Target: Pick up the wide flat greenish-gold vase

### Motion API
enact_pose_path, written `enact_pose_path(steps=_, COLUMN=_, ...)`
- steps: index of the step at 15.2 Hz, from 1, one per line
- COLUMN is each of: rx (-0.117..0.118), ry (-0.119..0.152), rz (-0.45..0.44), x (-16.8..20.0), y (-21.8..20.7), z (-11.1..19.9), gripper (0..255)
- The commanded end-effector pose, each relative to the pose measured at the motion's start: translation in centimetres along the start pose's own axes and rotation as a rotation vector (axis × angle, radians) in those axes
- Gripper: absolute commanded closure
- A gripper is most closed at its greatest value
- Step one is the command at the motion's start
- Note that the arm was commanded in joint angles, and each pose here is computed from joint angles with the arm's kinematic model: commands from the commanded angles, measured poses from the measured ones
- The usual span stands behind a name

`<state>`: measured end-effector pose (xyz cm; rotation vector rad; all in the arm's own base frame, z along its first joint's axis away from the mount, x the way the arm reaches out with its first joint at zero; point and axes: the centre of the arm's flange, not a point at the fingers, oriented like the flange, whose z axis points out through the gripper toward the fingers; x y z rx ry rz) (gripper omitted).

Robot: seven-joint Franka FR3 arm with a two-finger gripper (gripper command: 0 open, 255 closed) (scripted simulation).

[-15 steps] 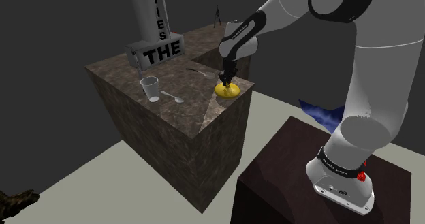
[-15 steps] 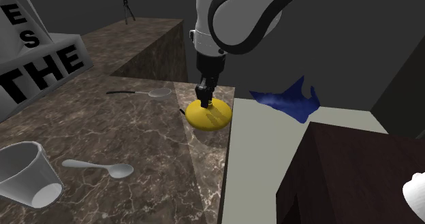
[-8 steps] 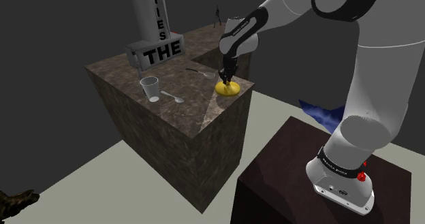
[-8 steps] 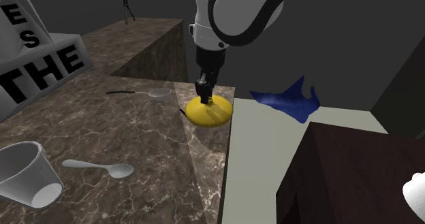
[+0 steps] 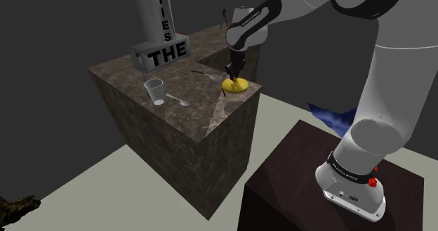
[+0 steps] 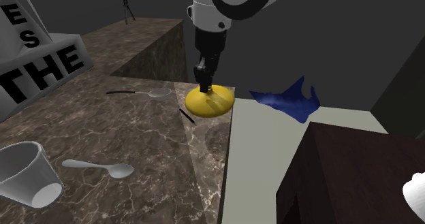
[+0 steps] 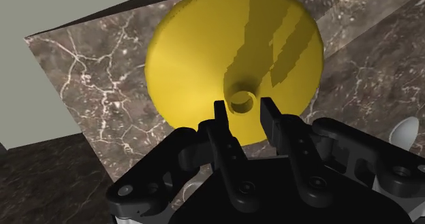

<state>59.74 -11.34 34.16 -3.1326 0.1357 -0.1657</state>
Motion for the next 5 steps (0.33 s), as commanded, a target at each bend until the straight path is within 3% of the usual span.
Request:
enact_pose_path(steps=1, rx=0.000, ry=0.000, rz=0.000, x=0.0, y=0.0, z=-1.2, gripper=255)
enact_pose_path(steps=5, rx=0.000, ry=0.000, rz=0.000, x=0.2, y=0.0, z=-2.3, gripper=255)
